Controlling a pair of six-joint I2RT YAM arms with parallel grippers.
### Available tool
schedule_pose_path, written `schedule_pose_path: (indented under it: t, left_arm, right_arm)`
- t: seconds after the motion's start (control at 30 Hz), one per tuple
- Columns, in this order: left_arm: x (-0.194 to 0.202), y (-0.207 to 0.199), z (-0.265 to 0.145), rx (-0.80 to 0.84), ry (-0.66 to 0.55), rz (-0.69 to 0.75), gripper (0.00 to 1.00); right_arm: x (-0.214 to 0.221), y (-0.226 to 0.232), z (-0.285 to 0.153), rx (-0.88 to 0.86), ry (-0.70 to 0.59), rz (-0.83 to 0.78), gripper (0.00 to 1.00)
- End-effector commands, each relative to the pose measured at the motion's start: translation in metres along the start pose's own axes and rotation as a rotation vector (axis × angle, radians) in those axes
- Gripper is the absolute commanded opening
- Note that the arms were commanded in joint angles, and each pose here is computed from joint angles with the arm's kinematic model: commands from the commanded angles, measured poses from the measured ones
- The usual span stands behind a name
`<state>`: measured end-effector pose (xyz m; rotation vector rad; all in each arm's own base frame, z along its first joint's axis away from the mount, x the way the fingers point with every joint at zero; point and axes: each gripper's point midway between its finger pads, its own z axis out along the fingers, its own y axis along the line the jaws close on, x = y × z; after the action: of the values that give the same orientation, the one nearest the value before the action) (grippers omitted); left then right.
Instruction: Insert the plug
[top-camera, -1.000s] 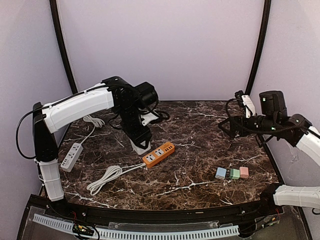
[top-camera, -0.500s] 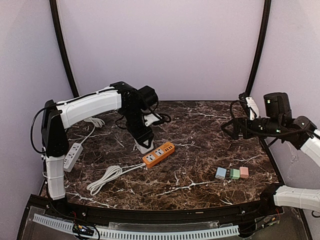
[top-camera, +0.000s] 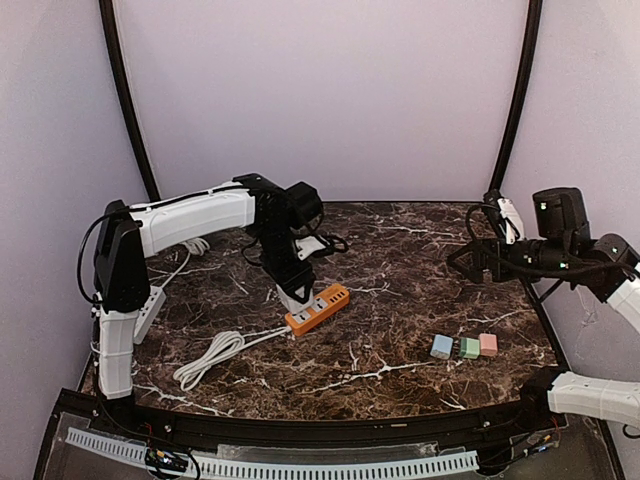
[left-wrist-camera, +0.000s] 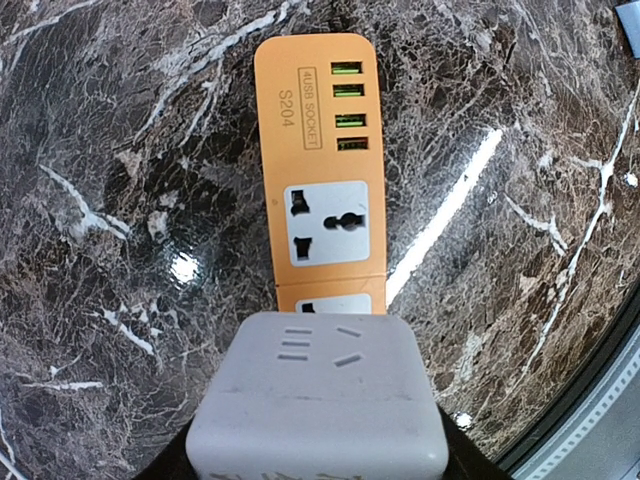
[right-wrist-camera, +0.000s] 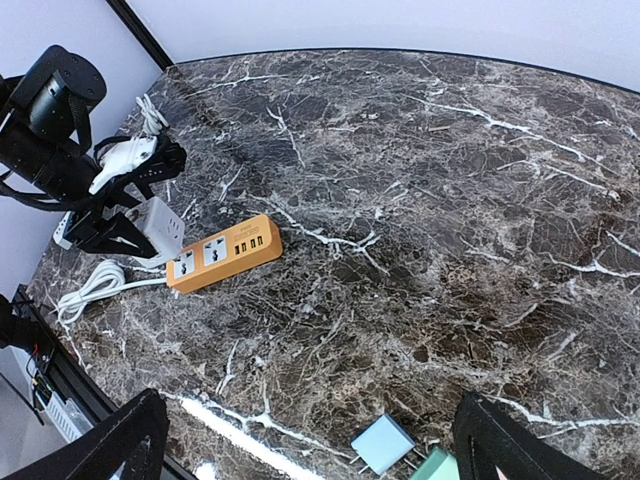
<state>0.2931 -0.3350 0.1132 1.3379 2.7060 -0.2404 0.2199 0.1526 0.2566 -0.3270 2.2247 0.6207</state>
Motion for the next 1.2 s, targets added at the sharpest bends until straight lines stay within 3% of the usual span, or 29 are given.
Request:
schedule_pose_path:
  t: [0.0,0.93,1.17]
  left_arm:
    - [0.004,-0.003,0.001,0.008,0.010,-0.015,0.01]
    - [0.000,-0.006,0.016,0.037,0.006,-0.080,0.01]
    - [0.011,-0.004,0.019,0.024,0.058,-0.082,0.01]
  right_arm:
    - [-0.007,0.003,-0.008,-0.007,-0.023,0.009,0.99]
    - [-0.003,0.003,-0.006,-0.009,-0.004,0.008,0.99]
    - [-0.002,0.002,-0.006,-0.005,-0.003,0.008,0.99]
